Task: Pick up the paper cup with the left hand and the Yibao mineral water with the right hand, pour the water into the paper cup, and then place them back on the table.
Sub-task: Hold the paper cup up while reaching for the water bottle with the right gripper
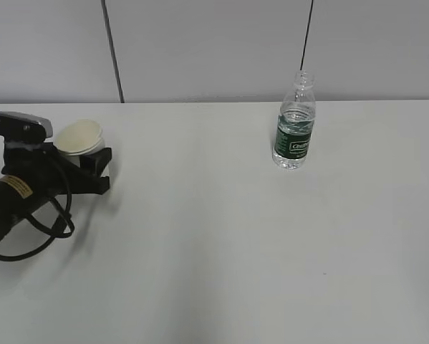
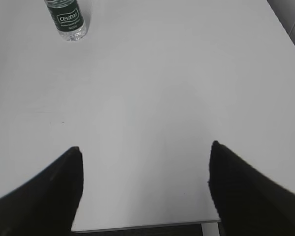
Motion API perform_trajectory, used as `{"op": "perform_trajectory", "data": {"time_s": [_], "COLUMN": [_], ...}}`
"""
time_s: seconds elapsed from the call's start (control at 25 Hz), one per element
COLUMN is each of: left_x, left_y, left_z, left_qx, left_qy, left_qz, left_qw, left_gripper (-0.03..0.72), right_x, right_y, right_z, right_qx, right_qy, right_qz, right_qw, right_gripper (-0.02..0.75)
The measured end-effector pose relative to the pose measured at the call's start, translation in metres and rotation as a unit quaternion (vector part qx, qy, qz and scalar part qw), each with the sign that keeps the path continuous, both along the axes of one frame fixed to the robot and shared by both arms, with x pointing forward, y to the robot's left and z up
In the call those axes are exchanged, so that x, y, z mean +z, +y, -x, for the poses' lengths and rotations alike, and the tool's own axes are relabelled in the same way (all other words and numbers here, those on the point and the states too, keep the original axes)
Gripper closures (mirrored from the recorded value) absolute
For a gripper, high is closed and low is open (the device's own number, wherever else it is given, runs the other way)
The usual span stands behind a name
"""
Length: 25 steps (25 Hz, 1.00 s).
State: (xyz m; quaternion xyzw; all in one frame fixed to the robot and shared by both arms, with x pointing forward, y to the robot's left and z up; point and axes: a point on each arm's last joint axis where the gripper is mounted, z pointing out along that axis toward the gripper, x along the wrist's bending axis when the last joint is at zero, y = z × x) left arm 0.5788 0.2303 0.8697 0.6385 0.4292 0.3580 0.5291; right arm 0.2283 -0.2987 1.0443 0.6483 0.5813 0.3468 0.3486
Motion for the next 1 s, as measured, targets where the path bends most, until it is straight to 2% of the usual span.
{"op": "perform_trajectory", "data": {"time_s": [0.2, 0.52, 1.0], "left_x": [-0.005, 0.008, 0.022], "left_y": [-0.019, -0.037, -0.07], "left_z": [0.015, 0.026, 0.039], "left_qx": [-0.031, -0.061, -0.127], "left_qy": [0.017, 0.005, -0.004], "left_qz": [-0.002, 0.0, 0.024], "left_qw": [0.999, 0.998, 0.992], "left_gripper": [0.245, 0.245, 0.245], "right_x": [0.0, 0.0, 0.0], "right_y": [0.0, 0.0, 0.0], "right_z": [0.0, 0.0, 0.0], "right_qx": [0.0, 0.0, 0.0], "right_qy": [0.0, 0.0, 0.0], "right_qz": [0.0, 0.0, 0.0], "right_qw": [1.0, 1.0, 1.0], "right_gripper": [0.153, 0.153, 0.153]}}
